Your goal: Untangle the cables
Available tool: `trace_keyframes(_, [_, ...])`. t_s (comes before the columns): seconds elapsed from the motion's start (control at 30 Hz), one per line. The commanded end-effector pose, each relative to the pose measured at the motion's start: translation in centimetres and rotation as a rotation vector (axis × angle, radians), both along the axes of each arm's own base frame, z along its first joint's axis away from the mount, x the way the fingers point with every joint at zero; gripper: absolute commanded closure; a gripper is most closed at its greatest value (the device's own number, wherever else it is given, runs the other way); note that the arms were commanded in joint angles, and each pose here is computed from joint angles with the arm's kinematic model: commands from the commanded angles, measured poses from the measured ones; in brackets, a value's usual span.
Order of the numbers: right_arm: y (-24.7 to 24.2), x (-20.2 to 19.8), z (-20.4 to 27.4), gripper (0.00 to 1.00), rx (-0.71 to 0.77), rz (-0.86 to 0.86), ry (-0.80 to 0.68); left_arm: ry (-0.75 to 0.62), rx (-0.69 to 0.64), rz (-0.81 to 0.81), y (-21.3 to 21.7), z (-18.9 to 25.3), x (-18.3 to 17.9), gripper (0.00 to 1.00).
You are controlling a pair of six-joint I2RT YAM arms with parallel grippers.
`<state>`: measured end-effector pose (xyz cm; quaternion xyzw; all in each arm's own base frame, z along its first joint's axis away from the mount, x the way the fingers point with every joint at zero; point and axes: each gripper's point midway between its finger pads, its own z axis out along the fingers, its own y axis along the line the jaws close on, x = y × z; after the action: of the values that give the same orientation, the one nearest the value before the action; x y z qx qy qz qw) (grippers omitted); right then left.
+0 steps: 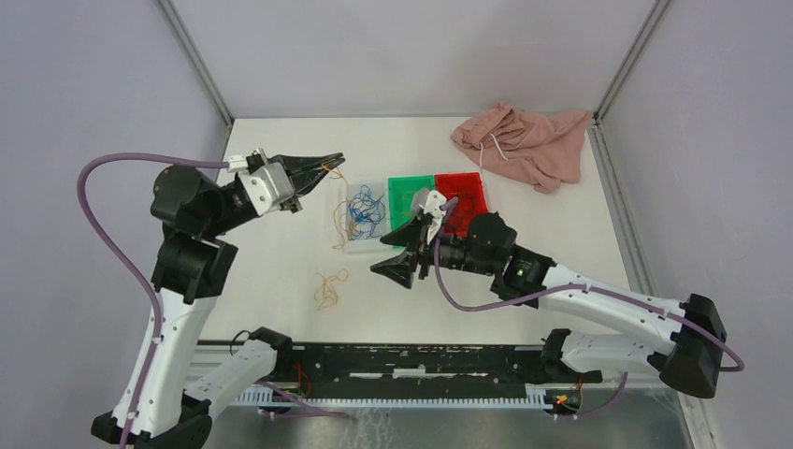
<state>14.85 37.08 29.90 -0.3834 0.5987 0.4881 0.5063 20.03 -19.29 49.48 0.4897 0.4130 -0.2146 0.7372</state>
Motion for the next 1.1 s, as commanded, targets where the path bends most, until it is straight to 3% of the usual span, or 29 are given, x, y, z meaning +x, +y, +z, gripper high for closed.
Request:
trace_keyframes(0.0, [0.7, 0.1, 5.0, 0.30, 0.101, 0.019, -0.069, -0.037, 0.000, 0.005, 0.1, 0.2, -0.1, 0.97])
trace_keyframes(0.13, [2.3, 0.4, 6.6, 0.30, 0.144, 0.046, -0.052, -0.004, 0.011, 0.000, -0.1, -1.3, 0.2, 0.97])
trace_keyframes(0.4, [2.4, 5.7, 3.0, 0.36, 0.021, -0.178, 0.032, 0.181, 0.000, -0.018, -1.4, -6.0, 2.5, 0.97])
trace_keyframes(0.53, [-2.8, 11.0, -0.2, 0.36, -0.087, -0.505, 0.102, 0.275, 0.017, 0.031, -1.9, -9.2, 5.0, 0.97])
trace_keyframes(0.63, [-7.9, 14.3, -2.2, 0.35, -0.090, -0.718, 0.187, 0.330, 0.033, 0.080, -2.4, -11.4, 7.4, 0.97])
trace_keyframes(0.83, [-16.8, 17.7, -5.6, 0.35, -0.145, -1.047, 0.244, 0.417, 0.087, 0.168, -4.0, -15.1, 12.2, 0.97])
trace_keyframes(1.07, [-20.7, 18.4, -6.6, 0.35, -0.125, -1.170, 0.260, 0.446, 0.196, 0.262, -6.2, -19.2, 17.7, 0.97])
